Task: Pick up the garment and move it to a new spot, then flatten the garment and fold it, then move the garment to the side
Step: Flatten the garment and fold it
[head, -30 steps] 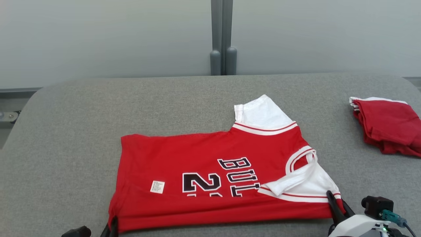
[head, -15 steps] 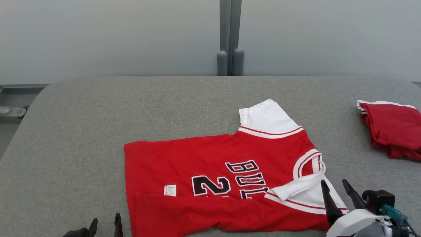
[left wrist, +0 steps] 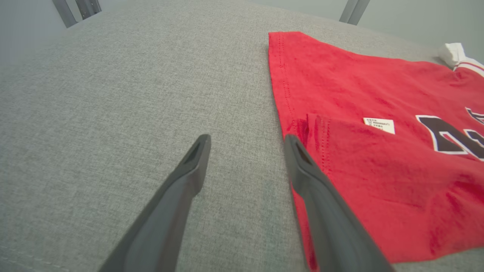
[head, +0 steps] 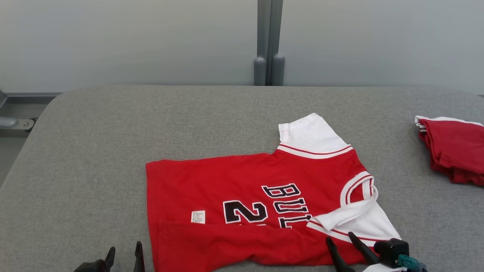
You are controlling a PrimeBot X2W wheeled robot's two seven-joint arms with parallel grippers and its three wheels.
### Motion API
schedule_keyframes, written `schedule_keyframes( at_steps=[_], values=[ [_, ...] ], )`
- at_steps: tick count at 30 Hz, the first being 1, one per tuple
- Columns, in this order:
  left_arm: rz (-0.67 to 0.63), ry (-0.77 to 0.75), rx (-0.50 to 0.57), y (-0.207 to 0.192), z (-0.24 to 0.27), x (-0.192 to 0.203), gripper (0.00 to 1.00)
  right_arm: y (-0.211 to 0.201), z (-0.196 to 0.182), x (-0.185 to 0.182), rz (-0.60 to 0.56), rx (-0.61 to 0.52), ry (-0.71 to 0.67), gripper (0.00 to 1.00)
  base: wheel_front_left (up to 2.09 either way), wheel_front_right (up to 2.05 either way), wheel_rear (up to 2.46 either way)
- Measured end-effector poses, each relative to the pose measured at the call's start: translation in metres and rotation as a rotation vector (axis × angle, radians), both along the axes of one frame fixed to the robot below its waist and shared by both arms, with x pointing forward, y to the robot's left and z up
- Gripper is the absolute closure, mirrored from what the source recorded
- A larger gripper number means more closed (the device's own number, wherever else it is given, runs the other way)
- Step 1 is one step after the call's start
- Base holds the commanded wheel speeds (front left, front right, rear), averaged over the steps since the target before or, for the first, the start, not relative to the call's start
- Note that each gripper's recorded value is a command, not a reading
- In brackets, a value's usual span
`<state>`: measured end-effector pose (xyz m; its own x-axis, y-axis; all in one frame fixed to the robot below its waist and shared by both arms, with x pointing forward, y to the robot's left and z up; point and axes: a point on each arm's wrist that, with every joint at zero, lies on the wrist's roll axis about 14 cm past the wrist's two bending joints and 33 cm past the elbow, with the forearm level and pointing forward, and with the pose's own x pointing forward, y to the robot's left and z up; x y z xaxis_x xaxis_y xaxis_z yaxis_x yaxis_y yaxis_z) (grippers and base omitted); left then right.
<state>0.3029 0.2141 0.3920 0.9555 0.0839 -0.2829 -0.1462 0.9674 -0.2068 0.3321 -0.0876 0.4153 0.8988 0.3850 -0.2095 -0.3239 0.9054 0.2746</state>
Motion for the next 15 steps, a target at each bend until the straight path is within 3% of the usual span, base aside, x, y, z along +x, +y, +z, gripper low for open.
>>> schedule_keyframes(
  at_steps=[4,5,7,10,11,14,15],
  values=[
    [0.001,0.004,-0.006,0.000,-0.001,-0.002,0.00,0.005,-0.005,0.003,0.013,0.005,0.022,0.00,0.00,0.00,0.00],
    [0.004,0.006,-0.009,0.000,-0.002,-0.003,0.00,0.008,-0.005,0.004,0.020,0.007,0.025,0.04,0.00,0.00,0.00],
    [0.004,0.009,-0.012,-0.001,-0.003,-0.004,0.00,0.013,-0.007,0.007,0.029,0.010,0.032,0.25,0.00,0.00,0.00],
    [0.011,0.015,-0.018,0.000,-0.005,-0.006,0.00,0.016,-0.010,0.011,0.036,0.011,0.048,0.38,0.00,0.00,0.00],
    [0.014,0.017,-0.020,0.001,-0.006,-0.007,0.00,0.018,-0.010,0.013,0.037,0.013,0.048,0.51,0.00,0.00,0.00],
    [0.029,0.023,-0.020,0.005,-0.007,-0.011,0.00,0.021,-0.010,0.018,0.041,0.017,0.050,0.64,0.00,0.00,0.00],
    [0.033,0.025,-0.020,0.006,-0.008,-0.012,0.00,0.021,-0.010,0.020,0.040,0.019,0.049,0.83,0.00,0.00,0.00]
  ],
)
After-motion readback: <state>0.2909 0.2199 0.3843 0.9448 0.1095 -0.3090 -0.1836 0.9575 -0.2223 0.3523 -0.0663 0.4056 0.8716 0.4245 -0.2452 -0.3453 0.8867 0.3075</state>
